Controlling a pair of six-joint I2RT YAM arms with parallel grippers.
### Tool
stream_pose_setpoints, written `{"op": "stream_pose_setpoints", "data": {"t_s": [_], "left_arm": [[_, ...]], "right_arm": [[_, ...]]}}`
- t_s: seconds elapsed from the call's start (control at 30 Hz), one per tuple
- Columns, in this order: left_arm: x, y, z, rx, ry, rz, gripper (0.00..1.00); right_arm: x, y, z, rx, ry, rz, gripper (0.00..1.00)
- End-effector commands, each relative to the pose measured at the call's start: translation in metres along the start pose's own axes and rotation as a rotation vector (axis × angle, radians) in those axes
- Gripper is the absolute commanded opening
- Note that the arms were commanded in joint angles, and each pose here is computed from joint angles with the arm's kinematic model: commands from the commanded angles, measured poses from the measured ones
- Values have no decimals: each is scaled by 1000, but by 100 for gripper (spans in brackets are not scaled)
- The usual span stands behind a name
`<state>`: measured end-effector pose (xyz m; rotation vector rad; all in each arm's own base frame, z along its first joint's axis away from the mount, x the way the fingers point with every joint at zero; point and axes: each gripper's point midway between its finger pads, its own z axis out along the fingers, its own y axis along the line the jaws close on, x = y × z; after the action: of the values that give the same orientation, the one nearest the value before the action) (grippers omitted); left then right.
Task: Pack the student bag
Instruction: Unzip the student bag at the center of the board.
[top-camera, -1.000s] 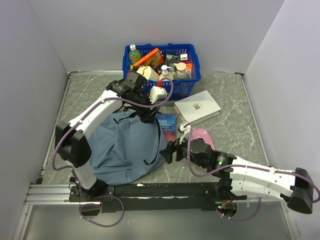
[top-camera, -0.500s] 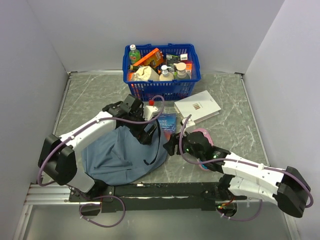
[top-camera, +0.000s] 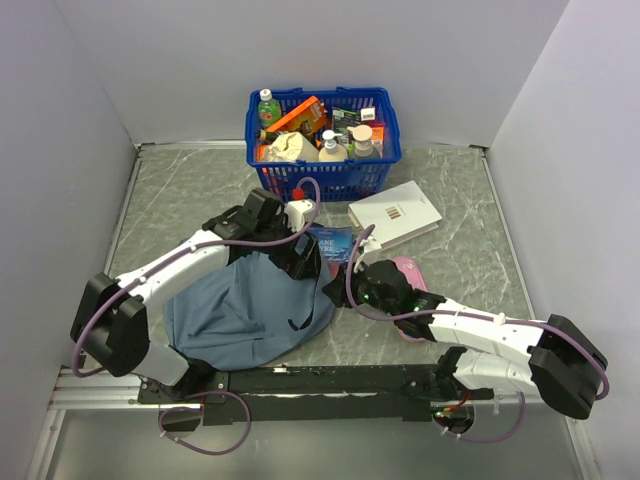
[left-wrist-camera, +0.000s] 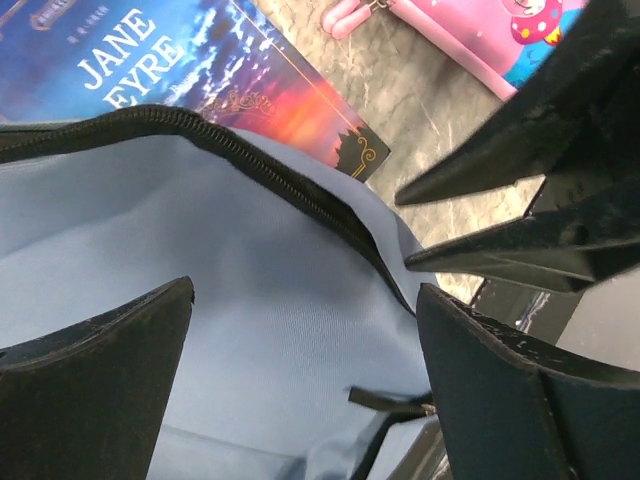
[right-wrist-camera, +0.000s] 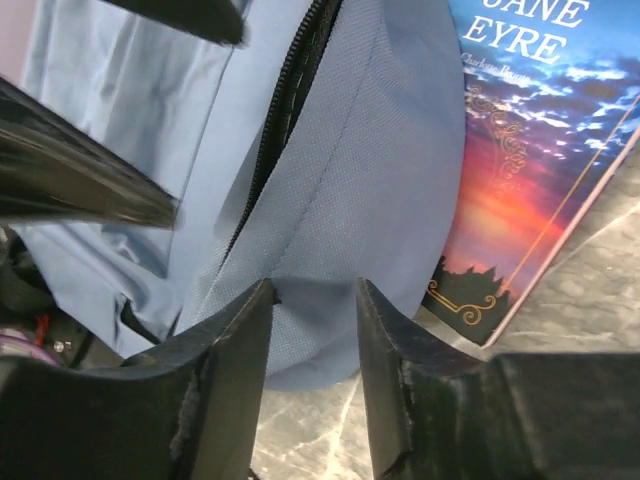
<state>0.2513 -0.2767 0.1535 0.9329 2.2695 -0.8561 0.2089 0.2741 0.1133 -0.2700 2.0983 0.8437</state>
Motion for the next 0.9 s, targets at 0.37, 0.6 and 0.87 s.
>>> {"op": "stream_pose_setpoints", "data": {"t_s": [0.37,0.6,0.87], "left_arm": [[23,10,36,17,26,-52,83],[19,0,39,85,25,-41,31],[10,-11,0,88,51,96,1]], "right_arm": [[19,-10,-1,-8,11,42,34],[23,-9,1,-16,18,48,31],[24,-19,-1,33,21,39,30]]}}
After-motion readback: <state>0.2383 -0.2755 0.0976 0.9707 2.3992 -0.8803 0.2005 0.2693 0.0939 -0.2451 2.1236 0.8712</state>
